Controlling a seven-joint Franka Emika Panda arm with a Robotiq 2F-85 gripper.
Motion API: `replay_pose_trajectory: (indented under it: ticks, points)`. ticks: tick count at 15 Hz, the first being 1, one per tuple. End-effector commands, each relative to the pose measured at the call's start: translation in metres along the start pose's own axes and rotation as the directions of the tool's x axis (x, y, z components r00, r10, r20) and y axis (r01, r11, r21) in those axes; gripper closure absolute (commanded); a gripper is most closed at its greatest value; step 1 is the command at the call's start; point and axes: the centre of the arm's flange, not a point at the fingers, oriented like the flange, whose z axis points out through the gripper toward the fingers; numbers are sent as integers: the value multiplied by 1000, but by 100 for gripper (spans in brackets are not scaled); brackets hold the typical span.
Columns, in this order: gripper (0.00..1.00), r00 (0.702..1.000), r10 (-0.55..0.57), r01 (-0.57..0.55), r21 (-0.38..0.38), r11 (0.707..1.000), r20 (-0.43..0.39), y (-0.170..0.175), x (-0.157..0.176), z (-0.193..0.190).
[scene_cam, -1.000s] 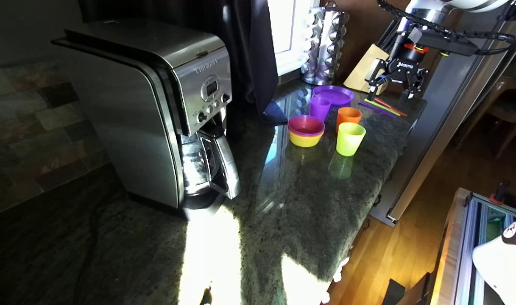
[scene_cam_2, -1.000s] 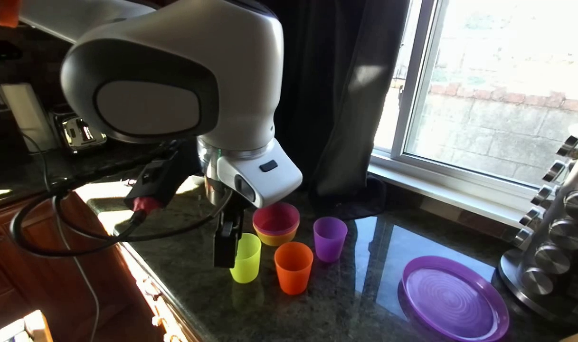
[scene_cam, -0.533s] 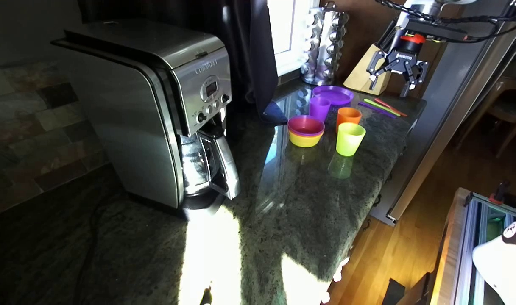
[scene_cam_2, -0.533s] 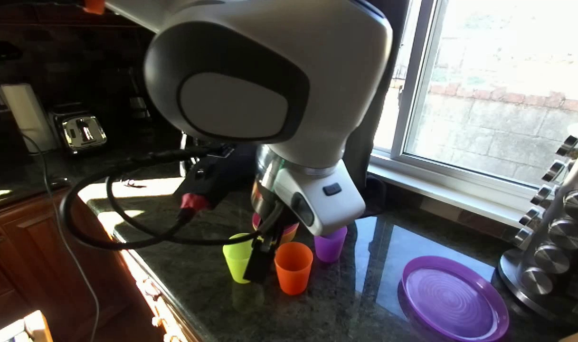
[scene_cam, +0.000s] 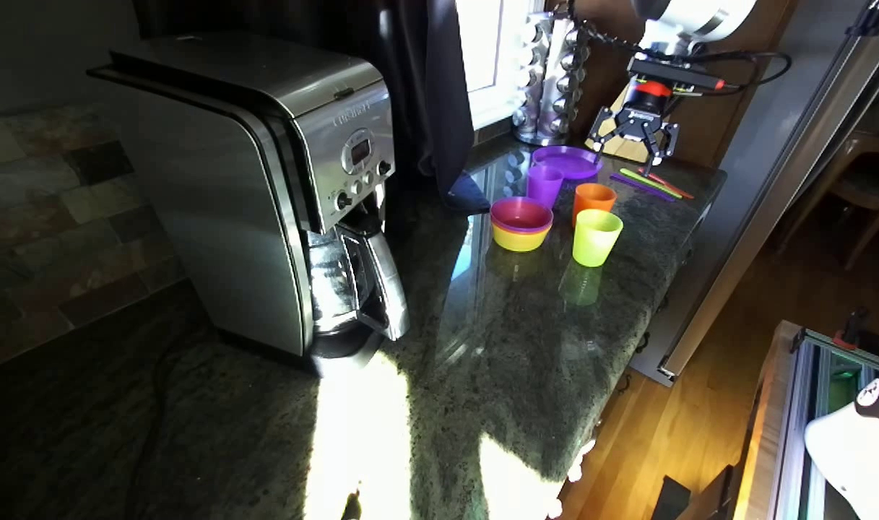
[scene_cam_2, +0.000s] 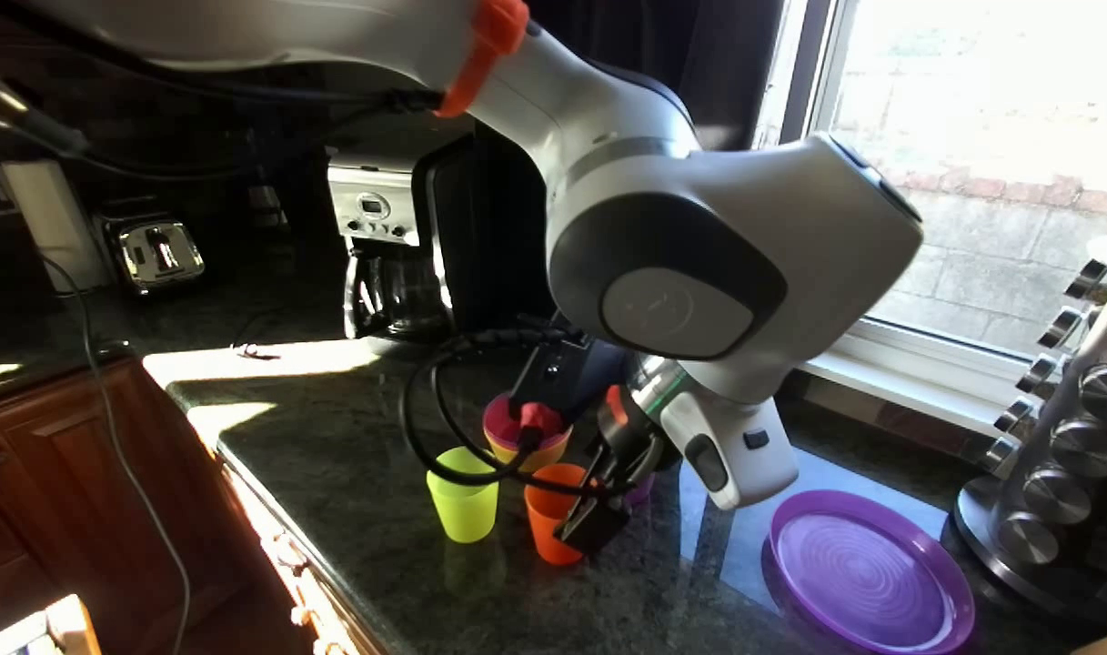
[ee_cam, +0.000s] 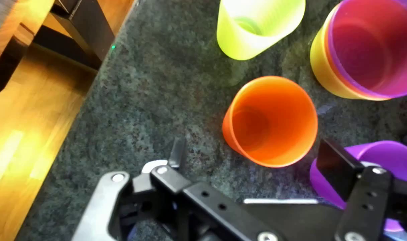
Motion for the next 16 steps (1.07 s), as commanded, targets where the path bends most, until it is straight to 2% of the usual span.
replay_pose_trajectory:
  ticks: [1,3,10,14,16]
  points:
    - [0,994,59,-64,54,996,93,-12,44,12]
    - [0,988,82,-93,79,993,134,-12,53,22]
    - [0,961,153,-171,60,983,230,-1,79,46]
    - [0,932,178,-207,58,977,317,-10,86,66]
    - [0,916,197,-222,32,975,349,-15,88,76]
